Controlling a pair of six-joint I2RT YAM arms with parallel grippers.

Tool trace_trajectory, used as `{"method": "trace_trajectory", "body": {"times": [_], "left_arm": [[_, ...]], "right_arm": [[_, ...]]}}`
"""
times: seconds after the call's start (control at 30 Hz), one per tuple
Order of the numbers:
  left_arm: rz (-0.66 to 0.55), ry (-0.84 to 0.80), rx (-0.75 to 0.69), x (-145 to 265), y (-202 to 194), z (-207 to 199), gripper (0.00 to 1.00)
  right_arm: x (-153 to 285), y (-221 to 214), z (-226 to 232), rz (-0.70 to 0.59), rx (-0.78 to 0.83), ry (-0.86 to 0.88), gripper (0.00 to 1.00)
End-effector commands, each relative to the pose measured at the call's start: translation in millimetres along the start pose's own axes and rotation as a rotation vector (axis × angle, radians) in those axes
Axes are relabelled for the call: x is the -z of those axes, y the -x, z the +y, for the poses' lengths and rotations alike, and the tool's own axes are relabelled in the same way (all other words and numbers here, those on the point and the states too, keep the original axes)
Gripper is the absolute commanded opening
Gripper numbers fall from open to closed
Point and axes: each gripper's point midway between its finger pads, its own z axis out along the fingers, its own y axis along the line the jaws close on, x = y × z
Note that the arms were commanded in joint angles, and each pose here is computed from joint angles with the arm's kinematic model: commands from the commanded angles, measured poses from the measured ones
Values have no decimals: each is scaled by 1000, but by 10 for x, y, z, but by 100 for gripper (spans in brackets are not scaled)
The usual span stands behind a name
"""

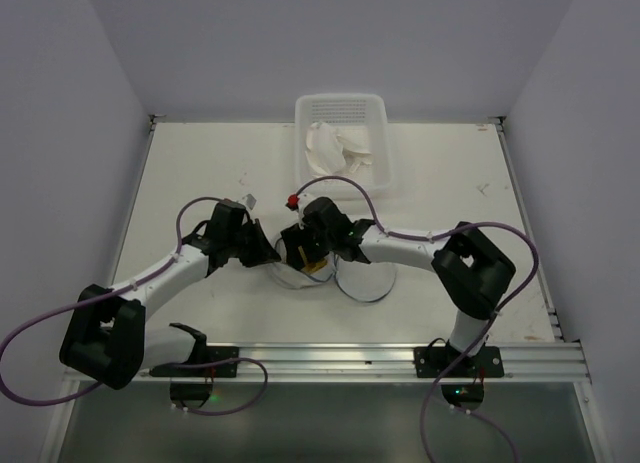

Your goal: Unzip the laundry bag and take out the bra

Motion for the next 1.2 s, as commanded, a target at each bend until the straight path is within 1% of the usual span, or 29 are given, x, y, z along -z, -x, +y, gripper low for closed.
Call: {"method": "trace_trajectory", "body": {"times": [0.0,0.07,0.2,0.27,0.33,0.37,0.4,0.43,0.5,0.53,0.6,0.63,0.67,0.73,0.77,0.83,0.87,0.93,0.97,1.07,1.1,1.17], "left_arm": [[-9,6,-26,14,-5,23,0],[-7,19,-23,1,-20,67,0],[-12,38,-23,-18,-14,115,0],[-10,46,-22,-33,-20,138,0],[-7,50,-22,-44,-23,150,0],[-6,49,-22,-48,-21,146,0],[-8,49,-23,-47,-14,143,0],[-7,54,-23,-51,-20,158,0],[-10,54,-24,-43,-5,144,0],[-11,55,-25,-41,4,139,0],[-19,60,-29,-23,41,121,0],[-21,62,-30,-18,54,118,0],[-21,64,-37,-11,60,114,0],[-30,66,-40,5,103,90,0],[-26,68,-45,13,100,86,0],[-31,70,-47,30,127,66,0],[-30,74,-48,40,132,68,0],[-35,70,-50,52,144,53,0],[-39,68,-51,62,148,48,0],[-37,70,-50,62,137,58,0],[-27,59,-50,59,114,41,0],[-34,34,-47,69,126,-6,0]], "right_arm": [[-140,-160,-110,10,-5,-40,76],[-187,-264,-158,34,0,-58,78],[-251,-405,-215,71,5,-78,77],[-260,-450,-231,81,6,-81,67],[-229,-426,-213,74,7,-74,50],[-193,-401,-193,68,14,-65,29],[-154,-368,-144,60,18,-45,20],[-47,-232,-78,21,23,-22,8],[92,-103,35,-10,44,24,1],[241,40,172,-46,54,80,0],[414,161,342,-71,70,158,0],[517,196,485,-72,83,231,0],[669,329,614,-107,106,286,0],[847,331,791,-84,127,380,0],[970,411,880,-106,143,422,0],[1121,425,1000,-98,160,494,0],[1261,447,1143,-92,183,585,0],[1416,466,1225,-81,192,649,0],[1552,478,1333,-77,208,726,0],[1842,597,1442,-95,209,850,0],[1945,652,1495,-118,223,910,0],[2086,844,1475,-211,205,934,0]]}}
